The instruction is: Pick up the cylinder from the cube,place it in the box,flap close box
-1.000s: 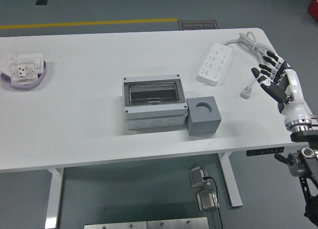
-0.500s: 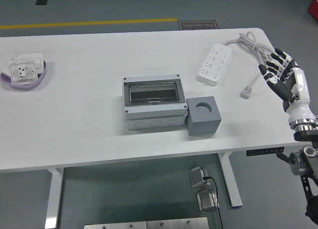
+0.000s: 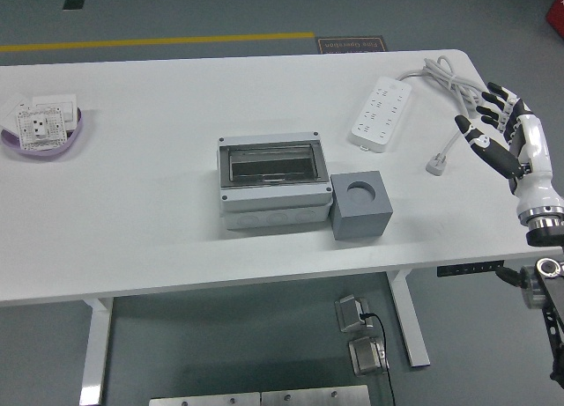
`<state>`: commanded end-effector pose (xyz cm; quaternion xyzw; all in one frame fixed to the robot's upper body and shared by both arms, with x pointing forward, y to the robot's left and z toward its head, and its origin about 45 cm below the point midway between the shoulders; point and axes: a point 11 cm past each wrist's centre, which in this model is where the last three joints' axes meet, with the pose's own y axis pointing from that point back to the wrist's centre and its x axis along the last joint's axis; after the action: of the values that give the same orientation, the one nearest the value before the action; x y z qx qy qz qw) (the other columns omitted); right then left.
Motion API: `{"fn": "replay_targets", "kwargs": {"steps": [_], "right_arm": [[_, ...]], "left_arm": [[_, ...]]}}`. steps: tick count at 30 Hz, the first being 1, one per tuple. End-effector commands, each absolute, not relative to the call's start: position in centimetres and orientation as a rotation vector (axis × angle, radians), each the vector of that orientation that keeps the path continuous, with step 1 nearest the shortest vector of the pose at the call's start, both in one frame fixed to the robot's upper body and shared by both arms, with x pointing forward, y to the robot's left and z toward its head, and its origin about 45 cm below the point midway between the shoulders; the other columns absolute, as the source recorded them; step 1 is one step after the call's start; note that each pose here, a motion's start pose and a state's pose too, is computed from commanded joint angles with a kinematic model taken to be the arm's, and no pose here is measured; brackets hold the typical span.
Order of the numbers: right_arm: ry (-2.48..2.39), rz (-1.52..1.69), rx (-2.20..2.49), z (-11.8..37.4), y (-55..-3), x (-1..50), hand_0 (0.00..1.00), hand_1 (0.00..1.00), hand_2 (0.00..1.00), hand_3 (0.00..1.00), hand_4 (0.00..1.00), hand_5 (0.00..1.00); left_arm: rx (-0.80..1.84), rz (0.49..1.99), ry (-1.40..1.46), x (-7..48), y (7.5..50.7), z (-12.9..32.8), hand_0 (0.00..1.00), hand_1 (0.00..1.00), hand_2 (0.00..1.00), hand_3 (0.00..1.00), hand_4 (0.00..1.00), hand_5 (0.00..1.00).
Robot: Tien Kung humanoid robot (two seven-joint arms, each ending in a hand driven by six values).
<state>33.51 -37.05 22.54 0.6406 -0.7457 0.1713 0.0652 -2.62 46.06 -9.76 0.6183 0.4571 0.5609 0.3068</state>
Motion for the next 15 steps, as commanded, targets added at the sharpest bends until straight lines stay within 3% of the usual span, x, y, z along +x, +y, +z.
{"fn": "replay_targets", "kwargs": {"steps": [15], "right_arm": [[-2.222,0.560,1.925,22.96,-36.98,33.73,0.802,0.752,0.814,0.832,0.903,0.468]], "left_arm": [[1.638,1.479,1.211,-2.43,46.24,-9.67,0.754,0.787,0.788,0.912,0.766,0.399]]}}
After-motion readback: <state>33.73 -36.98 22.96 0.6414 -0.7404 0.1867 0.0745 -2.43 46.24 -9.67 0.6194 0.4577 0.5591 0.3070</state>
